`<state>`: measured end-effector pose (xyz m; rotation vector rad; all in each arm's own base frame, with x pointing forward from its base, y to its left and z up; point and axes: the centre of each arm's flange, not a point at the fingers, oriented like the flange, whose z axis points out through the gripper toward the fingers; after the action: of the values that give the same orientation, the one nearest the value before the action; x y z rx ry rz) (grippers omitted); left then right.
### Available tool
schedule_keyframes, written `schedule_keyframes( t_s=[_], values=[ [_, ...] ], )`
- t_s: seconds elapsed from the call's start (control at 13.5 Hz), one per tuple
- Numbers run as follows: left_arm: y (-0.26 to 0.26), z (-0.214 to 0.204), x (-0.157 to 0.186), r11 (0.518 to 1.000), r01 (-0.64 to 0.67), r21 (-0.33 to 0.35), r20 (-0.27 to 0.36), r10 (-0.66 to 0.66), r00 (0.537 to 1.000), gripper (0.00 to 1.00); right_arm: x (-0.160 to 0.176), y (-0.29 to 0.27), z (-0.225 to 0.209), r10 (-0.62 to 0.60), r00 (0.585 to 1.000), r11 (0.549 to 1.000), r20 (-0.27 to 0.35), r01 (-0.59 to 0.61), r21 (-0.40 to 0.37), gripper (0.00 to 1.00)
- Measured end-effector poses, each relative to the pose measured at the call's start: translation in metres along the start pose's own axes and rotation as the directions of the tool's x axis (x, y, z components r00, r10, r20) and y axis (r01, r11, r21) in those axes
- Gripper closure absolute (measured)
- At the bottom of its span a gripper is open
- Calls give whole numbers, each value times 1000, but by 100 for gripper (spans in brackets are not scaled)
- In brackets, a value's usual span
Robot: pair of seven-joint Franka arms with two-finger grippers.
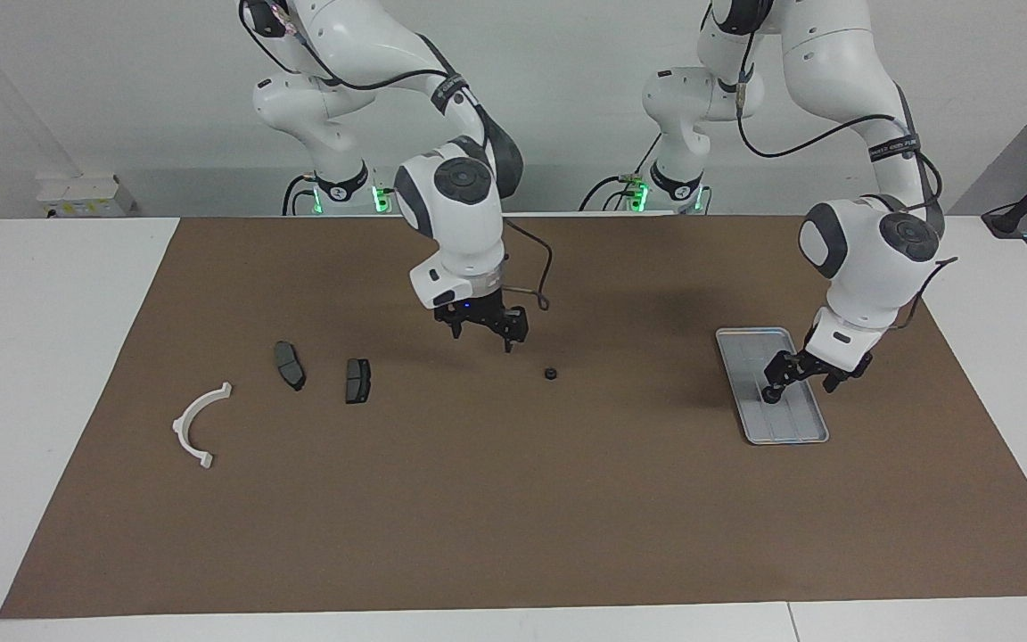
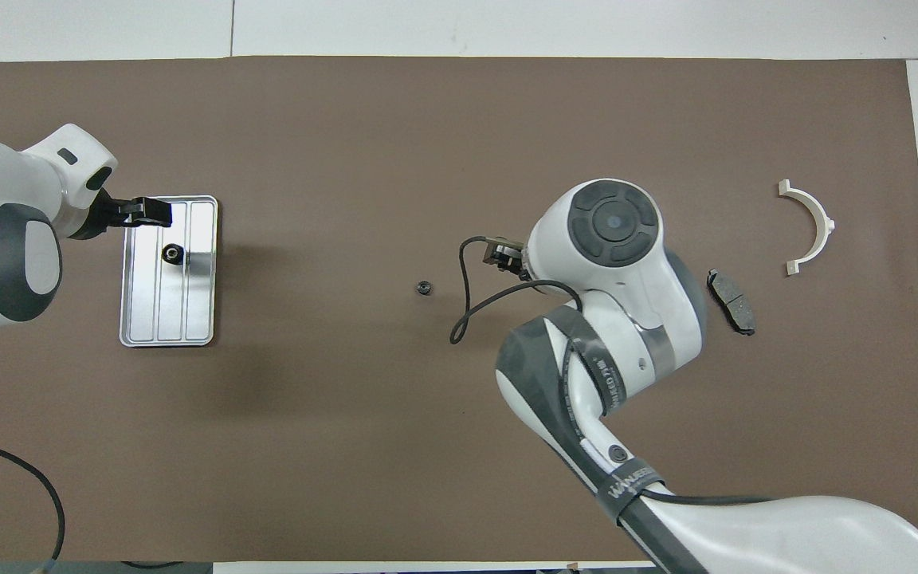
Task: Place bearing gear from tray to pile
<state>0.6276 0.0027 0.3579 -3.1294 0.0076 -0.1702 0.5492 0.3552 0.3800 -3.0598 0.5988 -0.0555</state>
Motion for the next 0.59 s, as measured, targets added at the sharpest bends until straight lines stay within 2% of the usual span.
schedule_keyframes(
  t_s=[0.3,0.59],
  values=[
    [-1,27,-16,1000,1,0,46,-1,999,0,-26,-63,33,70,997,996,-30,-72,-48,0],
    [1,49,-34,1000,-3,-1,85,3,996,1,-16,-84,68,153,988,987,-27,-154,-53,0]
  ],
)
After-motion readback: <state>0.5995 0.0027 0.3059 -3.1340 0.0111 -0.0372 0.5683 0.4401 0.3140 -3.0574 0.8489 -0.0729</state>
